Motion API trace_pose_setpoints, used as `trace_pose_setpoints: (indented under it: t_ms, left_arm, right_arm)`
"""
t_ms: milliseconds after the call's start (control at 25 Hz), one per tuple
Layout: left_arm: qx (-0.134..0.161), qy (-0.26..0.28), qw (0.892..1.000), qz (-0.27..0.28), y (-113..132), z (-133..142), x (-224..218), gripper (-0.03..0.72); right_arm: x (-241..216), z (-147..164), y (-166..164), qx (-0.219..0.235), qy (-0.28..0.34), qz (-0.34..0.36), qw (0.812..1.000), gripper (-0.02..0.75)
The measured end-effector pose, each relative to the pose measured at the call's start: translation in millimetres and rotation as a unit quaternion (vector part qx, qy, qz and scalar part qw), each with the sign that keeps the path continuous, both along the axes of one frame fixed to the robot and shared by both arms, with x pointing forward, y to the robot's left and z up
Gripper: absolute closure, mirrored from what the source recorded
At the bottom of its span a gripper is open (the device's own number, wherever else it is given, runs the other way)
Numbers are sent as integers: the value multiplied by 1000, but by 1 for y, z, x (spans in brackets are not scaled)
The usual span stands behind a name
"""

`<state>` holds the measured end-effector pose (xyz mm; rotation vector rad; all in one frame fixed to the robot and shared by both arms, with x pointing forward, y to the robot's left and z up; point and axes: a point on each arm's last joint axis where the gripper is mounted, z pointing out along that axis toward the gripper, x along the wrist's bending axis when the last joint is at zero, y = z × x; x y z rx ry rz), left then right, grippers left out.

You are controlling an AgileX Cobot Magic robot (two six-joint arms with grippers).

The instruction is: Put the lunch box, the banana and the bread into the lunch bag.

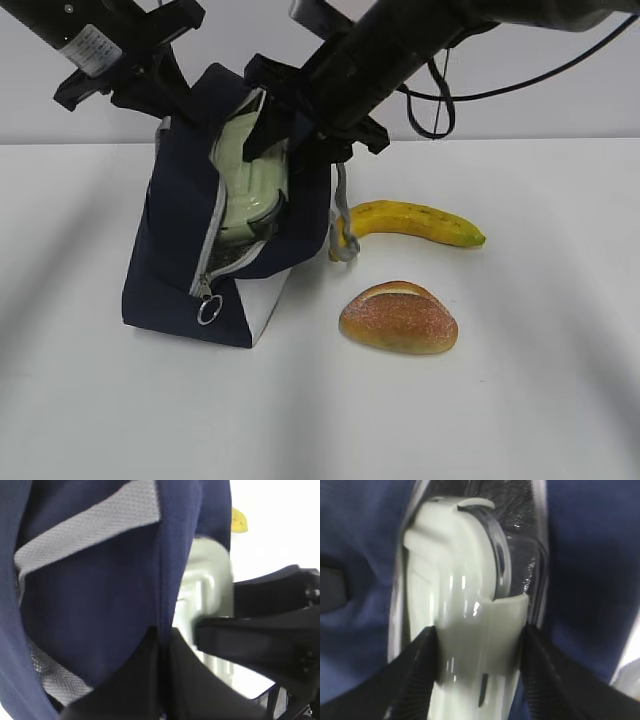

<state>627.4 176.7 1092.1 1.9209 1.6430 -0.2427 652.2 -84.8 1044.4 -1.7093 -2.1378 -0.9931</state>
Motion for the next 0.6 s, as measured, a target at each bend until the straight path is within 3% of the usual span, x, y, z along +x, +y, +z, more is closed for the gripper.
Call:
trace_pose_setpoints:
  t_ms: [600]
  left_arm:
    - [3, 1, 1000, -1, 1, 0, 0, 688]
  right_arm:
    - [6, -38, 41, 0, 6, -9, 1000, 372]
